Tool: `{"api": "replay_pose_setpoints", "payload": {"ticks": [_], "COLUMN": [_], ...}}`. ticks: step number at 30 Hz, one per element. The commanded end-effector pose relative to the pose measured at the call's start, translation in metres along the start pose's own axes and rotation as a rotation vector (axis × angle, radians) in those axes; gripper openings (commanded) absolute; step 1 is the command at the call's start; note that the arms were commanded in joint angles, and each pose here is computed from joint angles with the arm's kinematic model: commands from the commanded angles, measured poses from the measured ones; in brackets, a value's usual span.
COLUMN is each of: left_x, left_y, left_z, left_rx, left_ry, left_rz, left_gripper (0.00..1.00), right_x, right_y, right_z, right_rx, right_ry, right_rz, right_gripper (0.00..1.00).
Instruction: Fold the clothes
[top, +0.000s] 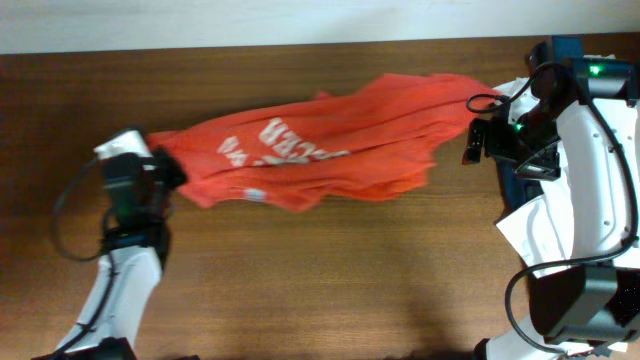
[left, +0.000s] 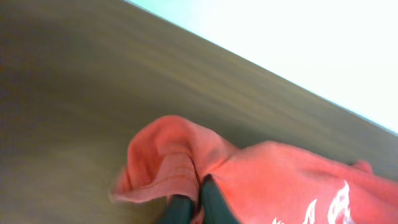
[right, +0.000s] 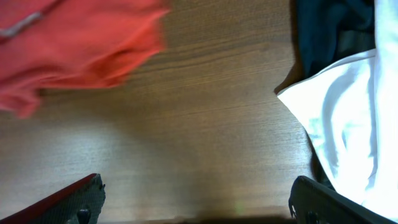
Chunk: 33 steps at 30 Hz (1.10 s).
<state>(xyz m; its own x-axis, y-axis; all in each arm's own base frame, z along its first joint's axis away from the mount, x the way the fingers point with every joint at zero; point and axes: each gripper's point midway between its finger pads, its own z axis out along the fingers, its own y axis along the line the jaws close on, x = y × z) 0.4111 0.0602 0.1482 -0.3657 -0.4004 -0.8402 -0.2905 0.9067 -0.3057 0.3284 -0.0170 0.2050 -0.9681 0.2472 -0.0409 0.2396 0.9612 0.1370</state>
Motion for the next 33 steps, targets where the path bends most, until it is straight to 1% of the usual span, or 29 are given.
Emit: {"api": "replay_pose_setpoints", "payload": {"ticks": [1, 3, 4, 5, 6, 7, 8, 10, 12, 13, 16, 18, 19, 20, 21, 23, 24, 25, 27, 29, 30, 32, 33], "left_x": [-0.022, 0.007, 0.034, 0.055, 0.082, 0.105, 0.133, 0.176, 0.202, 0.208, 0.224, 0.222, 0.219, 0.214, 0.213, 0.219, 0.223, 0.222, 0.198, 0.156, 0.124, 0.063, 0.047], "left_y": [0.034, 0.01, -0.008, -0.016, -0.022, -0.03, -0.043, -0.066, -0.076, -0.078, -0.094, -0.094, -0.091, -0.085, -0.083, -0.077, -0.072, -0.047, -0.02, 0.015, 0.036, 0.068, 0.079], "left_z": [0.002, -0.003, -0.01, -0.016, -0.025, -0.034, -0.045, -0.055, -0.05, -0.046, -0.031, -0.017, -0.012, -0.007, -0.005, -0.011, -0.016, -0.03, -0.033, -0.037, -0.041, -0.048, -0.052], "left_rx": [0.022, 0.166, 0.252, 0.265, 0.247, 0.238, 0.244, 0.251, 0.188, 0.17, 0.191, 0.186, 0.167, 0.128, 0.117, 0.097, 0.078, -0.002, -0.091, -0.2, -0.25, -0.295, -0.31], "left_ry": [0.011, 0.149, 0.267, 0.362, 0.475, 0.572, 0.681, 0.805, 0.831, 0.828, 0.813, 0.765, 0.734, 0.701, 0.692, 0.729, 0.755, 0.811, 0.765, 0.67, 0.589, 0.417, 0.365], "left_rz": [-0.021, -0.043, -0.07, -0.109, -0.156, -0.171, -0.151, -0.057, -0.005, 0.003, 0.006, 0.015, 0.023, 0.037, 0.041, 0.042, 0.044, 0.047, 0.017, -0.052, -0.11, -0.198, -0.227], "left_gripper": [0.99, 0.99, 0.99, 0.99, 0.99, 0.99, 0.99, 0.99, 0.99, 0.99, 0.99, 0.96, 0.89, 0.66, 0.34, 0.0, 0.0, 0.0, 0.0, 0.0, 0.0, 0.0, 0.05], "right_x": [0.001, 0.001, 0.001, 0.001, 0.001, 0.001, 0.0, 0.0, 0.001, 0.001, 0.003, 0.005, 0.005, 0.005, 0.005, 0.005, 0.005, 0.004, 0.004, 0.004, 0.003, 0.002, 0.001], "right_y": [-0.002, -0.002, -0.002, -0.002, -0.002, -0.002, -0.002, -0.002, -0.002, -0.002, -0.003, -0.003, -0.003, -0.003, -0.003, -0.003, -0.003, -0.009, -0.01, -0.011, -0.01, -0.01, -0.01], "right_z": [-0.007, -0.007, -0.007, -0.007, -0.007, -0.007, -0.007, -0.007, -0.007, -0.007, -0.007, -0.007, -0.007, -0.007, -0.007, -0.007, -0.007, -0.007, -0.007, -0.007, -0.007, -0.007, -0.007], "right_rx": [0.017, 0.017, 0.017, 0.017, 0.017, 0.017, 0.017, 0.017, 0.017, 0.017, 0.019, 0.019, 0.02, 0.02, 0.02, 0.02, 0.02, 0.052, 0.063, 0.064, 0.063, 0.062, 0.062], "right_ry": [-0.024, -0.024, -0.024, -0.024, -0.024, -0.024, -0.025, -0.025, -0.022, -0.021, -0.013, -0.007, -0.006, -0.006, -0.006, -0.007, -0.007, -0.012, -0.013, -0.014, -0.016, -0.022, -0.022], "right_rz": [-0.006, -0.006, -0.006, -0.006, -0.006, -0.006, -0.006, -0.006, -0.005, -0.005, -0.005, -0.004, -0.004, -0.004, -0.004, -0.004, -0.004, -0.004, -0.004, -0.004, -0.004, -0.004, -0.004], "right_gripper": [0.99, 0.99, 0.99, 0.99, 0.99, 0.99, 0.99, 0.99, 0.99, 0.99, 0.98, 0.98, 0.99, 0.99, 0.99, 0.99, 0.99, 0.99, 0.99, 0.99, 0.99, 0.99, 0.99]}}
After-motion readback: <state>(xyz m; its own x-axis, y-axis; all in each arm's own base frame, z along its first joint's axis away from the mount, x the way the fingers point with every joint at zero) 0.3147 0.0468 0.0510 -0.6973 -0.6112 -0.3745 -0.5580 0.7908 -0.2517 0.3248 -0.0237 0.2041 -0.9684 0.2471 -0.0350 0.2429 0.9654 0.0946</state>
